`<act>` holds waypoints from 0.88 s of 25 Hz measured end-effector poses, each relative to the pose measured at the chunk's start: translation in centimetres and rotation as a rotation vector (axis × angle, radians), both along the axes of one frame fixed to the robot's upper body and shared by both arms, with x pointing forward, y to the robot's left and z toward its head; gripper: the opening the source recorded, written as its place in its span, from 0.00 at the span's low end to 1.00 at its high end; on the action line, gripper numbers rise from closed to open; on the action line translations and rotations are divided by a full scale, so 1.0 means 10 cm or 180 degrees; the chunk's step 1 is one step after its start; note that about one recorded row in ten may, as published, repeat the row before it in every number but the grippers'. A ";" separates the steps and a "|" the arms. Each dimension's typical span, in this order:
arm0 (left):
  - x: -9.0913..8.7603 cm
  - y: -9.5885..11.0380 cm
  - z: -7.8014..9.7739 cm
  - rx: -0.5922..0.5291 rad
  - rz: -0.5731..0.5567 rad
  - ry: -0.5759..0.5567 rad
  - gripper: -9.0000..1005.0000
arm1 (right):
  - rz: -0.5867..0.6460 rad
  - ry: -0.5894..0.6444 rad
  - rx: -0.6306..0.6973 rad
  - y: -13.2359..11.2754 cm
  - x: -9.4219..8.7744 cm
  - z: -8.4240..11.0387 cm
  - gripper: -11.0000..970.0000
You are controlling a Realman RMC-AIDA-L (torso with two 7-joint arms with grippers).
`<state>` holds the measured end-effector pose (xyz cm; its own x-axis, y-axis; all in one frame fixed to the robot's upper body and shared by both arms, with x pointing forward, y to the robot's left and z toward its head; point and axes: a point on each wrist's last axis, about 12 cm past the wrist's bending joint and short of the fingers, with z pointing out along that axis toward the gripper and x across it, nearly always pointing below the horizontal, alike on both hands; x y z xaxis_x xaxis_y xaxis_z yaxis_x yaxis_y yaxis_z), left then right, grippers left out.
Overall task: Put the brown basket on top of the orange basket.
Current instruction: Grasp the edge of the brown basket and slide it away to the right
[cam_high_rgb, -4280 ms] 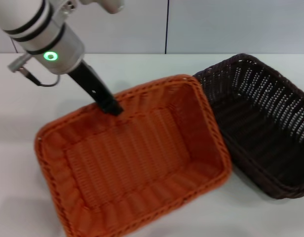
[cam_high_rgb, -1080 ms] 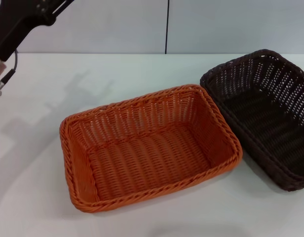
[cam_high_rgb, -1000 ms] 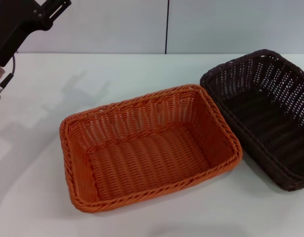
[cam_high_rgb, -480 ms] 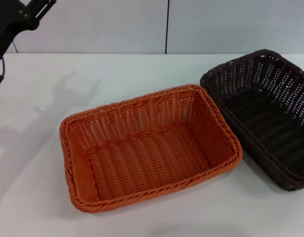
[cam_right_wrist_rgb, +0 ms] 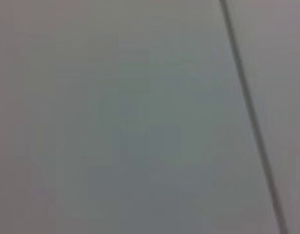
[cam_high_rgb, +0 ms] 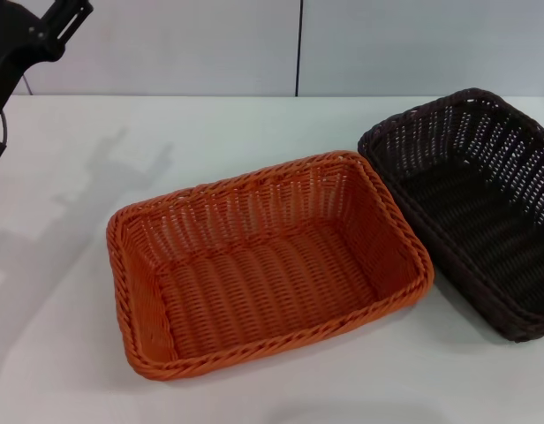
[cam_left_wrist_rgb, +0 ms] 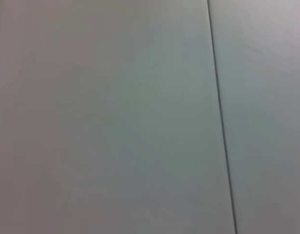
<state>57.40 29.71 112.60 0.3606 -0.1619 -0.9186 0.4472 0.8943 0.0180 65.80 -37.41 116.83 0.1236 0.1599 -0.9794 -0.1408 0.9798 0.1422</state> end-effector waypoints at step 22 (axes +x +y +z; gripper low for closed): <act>-0.04 -0.03 -0.14 -0.0127 0.0006 0.0117 0.83 | 0.1632 0.1903 -0.1343 -0.04 -0.21 0.50 0.66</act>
